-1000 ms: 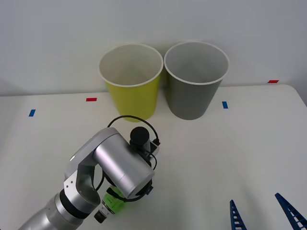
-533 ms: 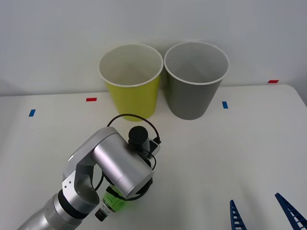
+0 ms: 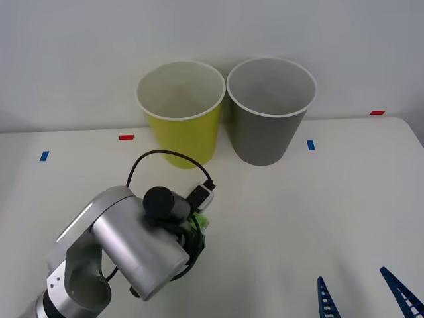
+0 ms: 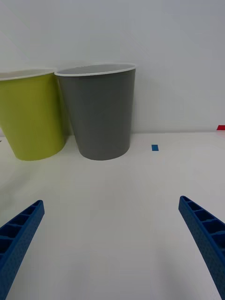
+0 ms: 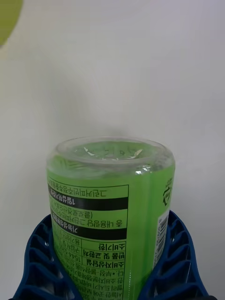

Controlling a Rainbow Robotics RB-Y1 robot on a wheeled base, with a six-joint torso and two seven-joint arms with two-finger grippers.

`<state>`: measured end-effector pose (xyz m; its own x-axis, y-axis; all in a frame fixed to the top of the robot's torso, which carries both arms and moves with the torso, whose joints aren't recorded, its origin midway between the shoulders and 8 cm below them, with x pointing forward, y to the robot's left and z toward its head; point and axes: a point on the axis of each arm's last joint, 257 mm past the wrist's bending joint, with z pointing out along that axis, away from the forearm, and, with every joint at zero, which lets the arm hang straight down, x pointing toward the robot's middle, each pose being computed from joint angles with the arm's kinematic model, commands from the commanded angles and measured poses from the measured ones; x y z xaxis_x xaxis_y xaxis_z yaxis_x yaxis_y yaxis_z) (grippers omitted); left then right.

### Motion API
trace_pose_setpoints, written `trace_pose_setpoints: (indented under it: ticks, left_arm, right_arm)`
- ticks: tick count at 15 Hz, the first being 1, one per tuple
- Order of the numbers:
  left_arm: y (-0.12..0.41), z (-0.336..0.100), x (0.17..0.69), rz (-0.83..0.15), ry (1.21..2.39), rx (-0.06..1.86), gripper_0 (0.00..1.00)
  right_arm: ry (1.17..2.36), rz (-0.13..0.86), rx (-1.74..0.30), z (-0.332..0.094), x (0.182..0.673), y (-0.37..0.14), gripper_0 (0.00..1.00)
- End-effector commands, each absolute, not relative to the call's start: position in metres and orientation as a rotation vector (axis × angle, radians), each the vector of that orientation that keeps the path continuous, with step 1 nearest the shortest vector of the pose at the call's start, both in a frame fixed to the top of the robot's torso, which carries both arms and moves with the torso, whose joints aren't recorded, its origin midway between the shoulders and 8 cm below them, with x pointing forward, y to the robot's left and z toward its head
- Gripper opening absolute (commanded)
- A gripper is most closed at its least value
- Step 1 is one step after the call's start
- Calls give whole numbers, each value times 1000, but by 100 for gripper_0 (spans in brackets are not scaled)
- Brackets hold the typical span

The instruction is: Put cans in the gray bin and PET bottles in the light green bin.

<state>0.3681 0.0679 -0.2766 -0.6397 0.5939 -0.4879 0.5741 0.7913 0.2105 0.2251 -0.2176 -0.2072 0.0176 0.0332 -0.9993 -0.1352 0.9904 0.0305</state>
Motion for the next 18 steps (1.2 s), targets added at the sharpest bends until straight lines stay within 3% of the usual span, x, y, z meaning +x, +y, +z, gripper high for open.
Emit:
trace_pose_setpoints:
  ticks: [1,4,12,18]
  left_arm:
    - [79,-246,368,18,2339,863,0]
    - [74,-213,369,-30,2234,830,0]
    - [77,-158,376,-183,2083,774,0]
    - [83,-84,391,-249,1823,770,0]
  right_arm:
    - [1548,131,-81,-207,225,-218,100]
    - [1548,131,-81,-207,225,-218,100]
    - [1548,131,-81,-207,225,-218,100]
    - [1548,131,-81,-207,225,-218,100]
